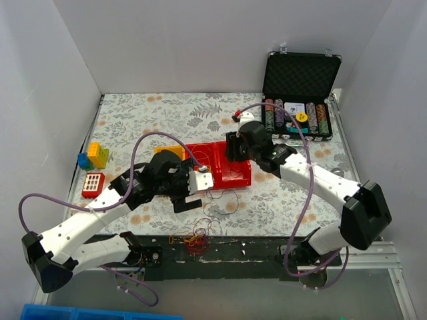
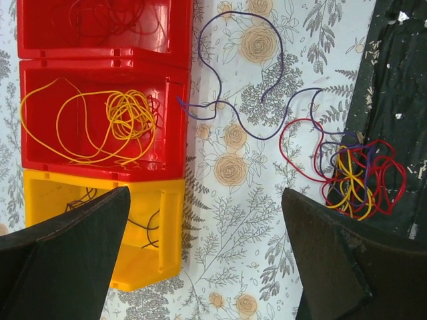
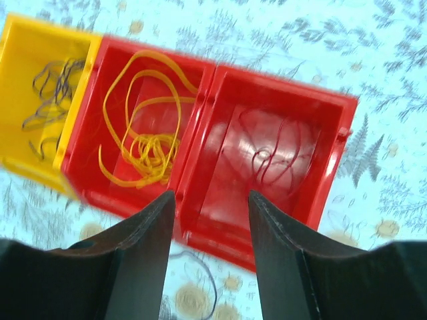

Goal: Untangle the cables

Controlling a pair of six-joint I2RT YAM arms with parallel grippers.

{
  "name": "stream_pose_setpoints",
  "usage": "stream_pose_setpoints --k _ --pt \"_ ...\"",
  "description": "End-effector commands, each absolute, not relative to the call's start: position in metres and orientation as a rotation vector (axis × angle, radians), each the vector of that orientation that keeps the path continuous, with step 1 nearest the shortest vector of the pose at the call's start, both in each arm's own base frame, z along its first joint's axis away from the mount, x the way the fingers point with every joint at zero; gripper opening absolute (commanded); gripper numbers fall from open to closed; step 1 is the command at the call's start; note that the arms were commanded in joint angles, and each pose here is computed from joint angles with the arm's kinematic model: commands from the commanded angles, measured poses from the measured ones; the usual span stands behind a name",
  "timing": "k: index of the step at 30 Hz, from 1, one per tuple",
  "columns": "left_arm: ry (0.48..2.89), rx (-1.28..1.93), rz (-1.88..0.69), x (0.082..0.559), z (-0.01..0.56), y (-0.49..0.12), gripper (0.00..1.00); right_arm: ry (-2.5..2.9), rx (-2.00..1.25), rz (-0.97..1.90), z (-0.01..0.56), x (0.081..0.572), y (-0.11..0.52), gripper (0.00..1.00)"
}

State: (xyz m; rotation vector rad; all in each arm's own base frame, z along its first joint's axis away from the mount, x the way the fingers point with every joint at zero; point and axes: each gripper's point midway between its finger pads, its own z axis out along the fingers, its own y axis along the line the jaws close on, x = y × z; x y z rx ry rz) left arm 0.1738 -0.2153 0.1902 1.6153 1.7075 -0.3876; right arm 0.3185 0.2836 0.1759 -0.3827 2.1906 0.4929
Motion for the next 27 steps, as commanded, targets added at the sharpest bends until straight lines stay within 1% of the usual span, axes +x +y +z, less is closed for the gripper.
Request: stream_pose_setpoints --k 1,2,3,4,6,8,10,12,17,21,25,27 --pt "1.714 1.614 -0.438 0.166 0.198 -0.215 0.98 2.11 -0.543 0.621 0.187 0.264 0.3 0.57" --pt "1.729 1.629 -0.445 0.161 0.192 -0.212 0.98 2.12 -0.586 0.632 0.177 0.246 0.302 0.57" --pt "1.751 1.649 -0.458 0.155 0.182 -0.208 0.98 2.107 -0.61 0.666 0.178 0.229 0.308 0.58" --pt "1.765 1.665 -0.469 0.149 0.173 -0.203 0.98 2.135 -0.634 0.679 0.162 0.211 0.307 0.58" --pt "1.803 1.716 -0.48 0.135 0.147 -0.191 0.98 2.114 -0.671 0.751 0.152 0.176 0.315 0.59" --pt "1.835 1.73 -0.49 0.125 0.13 -0.182 0.98 2.135 -0.701 0.775 0.134 0.151 0.318 0.59" --pt "1.854 1.732 -0.518 0.118 0.121 -0.179 0.98 2.166 -0.714 0.782 0.117 0.136 0.32 0.59" --pt "1.872 1.753 -0.525 0.112 0.11 -0.174 0.98 2.207 -0.725 0.766 0.101 0.13 0.324 0.59" --pt "1.878 1.731 -0.497 0.117 0.107 -0.174 0.98 2.217 -0.747 0.758 0.094 0.134 0.34 0.6" --pt "1.872 1.697 -0.505 0.119 0.108 -0.177 0.98 2.234 -0.789 0.79 0.084 0.126 0.347 0.59" --pt "1.859 1.693 -0.526 0.119 0.109 -0.18 0.98 2.266 -0.823 0.81 0.07 0.115 0.348 0.56" --pt "1.847 1.697 -0.524 0.119 0.109 -0.181 0.98 2.29 -0.824 0.813 0.061 0.11 0.345 0.52"
